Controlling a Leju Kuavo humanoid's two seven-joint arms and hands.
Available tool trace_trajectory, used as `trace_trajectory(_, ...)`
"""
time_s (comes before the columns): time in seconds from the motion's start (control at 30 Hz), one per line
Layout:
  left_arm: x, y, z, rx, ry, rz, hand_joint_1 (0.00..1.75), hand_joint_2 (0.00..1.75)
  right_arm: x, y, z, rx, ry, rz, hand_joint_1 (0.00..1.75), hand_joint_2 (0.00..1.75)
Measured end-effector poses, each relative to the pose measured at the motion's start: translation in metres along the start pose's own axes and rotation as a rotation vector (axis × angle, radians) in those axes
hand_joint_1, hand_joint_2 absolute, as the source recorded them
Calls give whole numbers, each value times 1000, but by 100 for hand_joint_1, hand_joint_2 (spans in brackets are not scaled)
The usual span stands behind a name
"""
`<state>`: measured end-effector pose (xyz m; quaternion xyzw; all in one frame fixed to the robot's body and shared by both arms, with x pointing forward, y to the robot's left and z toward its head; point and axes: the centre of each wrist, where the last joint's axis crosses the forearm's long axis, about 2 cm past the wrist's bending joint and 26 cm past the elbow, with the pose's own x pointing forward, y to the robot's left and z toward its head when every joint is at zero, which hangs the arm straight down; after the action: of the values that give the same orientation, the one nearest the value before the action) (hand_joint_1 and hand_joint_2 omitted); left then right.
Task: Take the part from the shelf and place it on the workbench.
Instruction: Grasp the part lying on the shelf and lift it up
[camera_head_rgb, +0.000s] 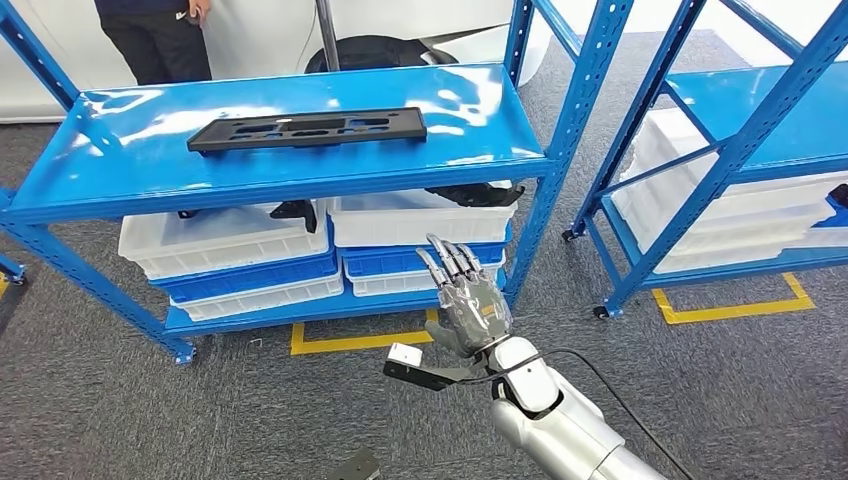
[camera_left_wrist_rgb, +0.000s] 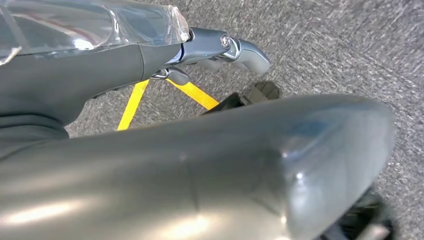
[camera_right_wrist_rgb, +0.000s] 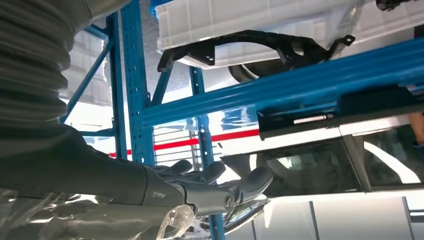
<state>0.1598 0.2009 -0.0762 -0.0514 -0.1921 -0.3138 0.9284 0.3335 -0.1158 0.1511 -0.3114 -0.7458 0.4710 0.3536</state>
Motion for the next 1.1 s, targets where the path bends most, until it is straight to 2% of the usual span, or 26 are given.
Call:
trace_trajectory(0.4,5,-2,0,-11,-3,-24,0,0,24,1,-9,77,-91,31,0,175)
trace_trajectory(0.57,3,-3,0,-13,1,-26,0,0,36,9,-5,119,-136,43,0,175)
trace_trajectory(0.77,3,-3,0,-13,3,-27,0,0,51,10,-8,116,-180,32,0,175)
trace_trajectory(1.1,2,-4,0,-15,5,-26,0,0,61,7,-9,116,-218,37,0,175)
